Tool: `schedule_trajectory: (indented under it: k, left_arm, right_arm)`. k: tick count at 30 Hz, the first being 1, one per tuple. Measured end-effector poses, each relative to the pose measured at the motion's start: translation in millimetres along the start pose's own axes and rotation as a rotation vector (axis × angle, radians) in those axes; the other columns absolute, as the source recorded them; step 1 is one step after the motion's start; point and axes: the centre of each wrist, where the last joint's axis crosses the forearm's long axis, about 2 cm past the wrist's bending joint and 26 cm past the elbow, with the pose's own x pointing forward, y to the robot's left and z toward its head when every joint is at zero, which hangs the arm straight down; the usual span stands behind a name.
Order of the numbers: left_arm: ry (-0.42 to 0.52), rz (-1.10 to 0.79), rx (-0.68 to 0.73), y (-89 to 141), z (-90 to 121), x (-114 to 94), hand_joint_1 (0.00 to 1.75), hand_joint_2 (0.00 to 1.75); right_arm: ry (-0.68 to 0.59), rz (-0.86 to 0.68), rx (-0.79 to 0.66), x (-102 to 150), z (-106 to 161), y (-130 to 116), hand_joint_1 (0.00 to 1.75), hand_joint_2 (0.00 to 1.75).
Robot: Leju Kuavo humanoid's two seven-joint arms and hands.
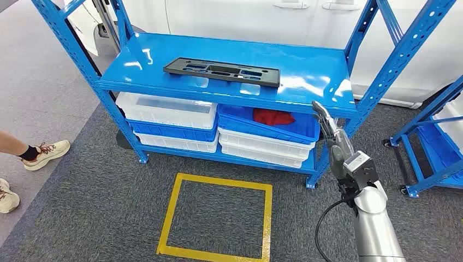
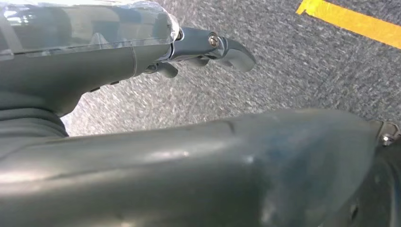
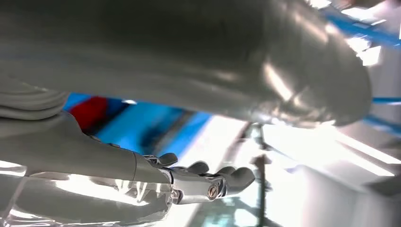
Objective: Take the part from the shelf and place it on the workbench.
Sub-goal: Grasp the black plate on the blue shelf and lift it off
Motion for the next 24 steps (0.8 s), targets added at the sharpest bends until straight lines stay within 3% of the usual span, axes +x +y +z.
schedule_trajectory:
  k: [13,19,24]
  left_arm:
    - [0.019,-0.048,0.013,7,3,-10,0.00,0.00]
    - [0.014,-0.056,0.026,12,3,-12,0.00,0.00]
    - [0.003,-0.053,0.016,11,4,-13,0.00,0.00]
  right_arm:
    - [-0.516,-0.087,0.170,84,-52,4,0.00,0.00]
    - [-0.688,-0.135,0.261,112,-64,12,0.00,0.00]
    - [-0.726,-0.175,0.310,119,-68,21,0.00,0.00]
